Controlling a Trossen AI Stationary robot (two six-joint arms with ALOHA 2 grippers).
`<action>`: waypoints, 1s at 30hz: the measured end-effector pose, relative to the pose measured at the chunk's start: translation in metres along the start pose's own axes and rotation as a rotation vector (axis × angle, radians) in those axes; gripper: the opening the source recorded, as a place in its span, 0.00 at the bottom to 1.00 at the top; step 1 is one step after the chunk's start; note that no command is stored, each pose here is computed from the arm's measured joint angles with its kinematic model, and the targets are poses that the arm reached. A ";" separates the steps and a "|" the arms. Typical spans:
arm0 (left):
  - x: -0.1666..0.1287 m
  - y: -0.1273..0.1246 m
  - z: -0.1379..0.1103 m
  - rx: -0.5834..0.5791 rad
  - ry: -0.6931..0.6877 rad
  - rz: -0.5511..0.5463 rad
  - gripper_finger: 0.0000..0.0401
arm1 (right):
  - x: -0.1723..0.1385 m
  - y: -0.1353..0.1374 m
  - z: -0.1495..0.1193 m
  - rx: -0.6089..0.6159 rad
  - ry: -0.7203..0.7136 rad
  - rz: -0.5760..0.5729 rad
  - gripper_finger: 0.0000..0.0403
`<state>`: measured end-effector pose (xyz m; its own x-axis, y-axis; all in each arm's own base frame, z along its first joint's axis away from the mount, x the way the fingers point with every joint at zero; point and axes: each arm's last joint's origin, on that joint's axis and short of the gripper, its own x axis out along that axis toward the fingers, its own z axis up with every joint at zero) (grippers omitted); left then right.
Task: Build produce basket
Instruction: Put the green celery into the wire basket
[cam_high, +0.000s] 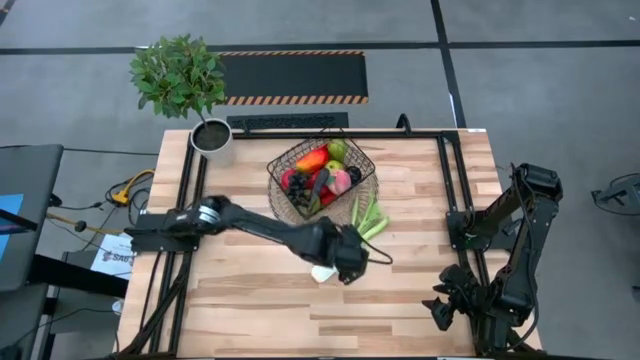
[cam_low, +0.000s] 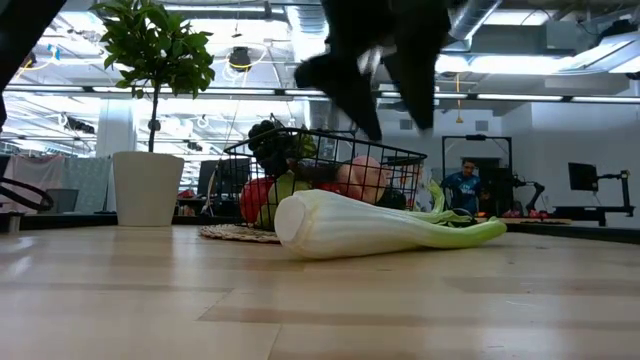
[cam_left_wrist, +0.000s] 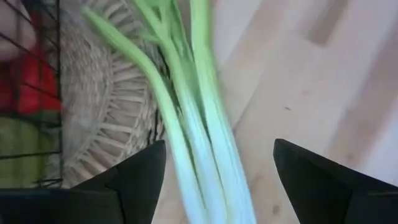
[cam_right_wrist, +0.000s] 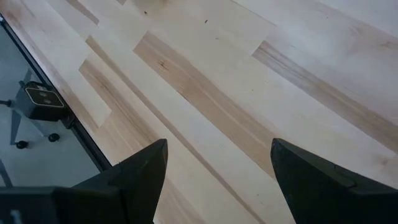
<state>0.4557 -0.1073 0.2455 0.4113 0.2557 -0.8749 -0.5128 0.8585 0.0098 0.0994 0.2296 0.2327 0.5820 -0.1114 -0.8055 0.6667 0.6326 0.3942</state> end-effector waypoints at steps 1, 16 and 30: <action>0.011 -0.005 -0.005 -0.008 -0.002 0.023 0.70 | 0.000 0.000 0.000 0.000 0.000 0.000 0.76; 0.092 -0.018 -0.039 -0.085 0.114 0.149 0.70 | 0.000 0.001 -0.002 -0.031 0.029 0.001 0.76; 0.093 -0.023 -0.040 -0.149 0.164 0.076 0.12 | 0.000 0.001 -0.001 -0.036 0.028 -0.002 0.76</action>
<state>0.4755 -0.1209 0.1441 0.2452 0.2310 -0.9416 -0.6481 0.7613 0.0179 0.0993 0.2312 0.2323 0.5669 -0.0920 -0.8186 0.6508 0.6593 0.3766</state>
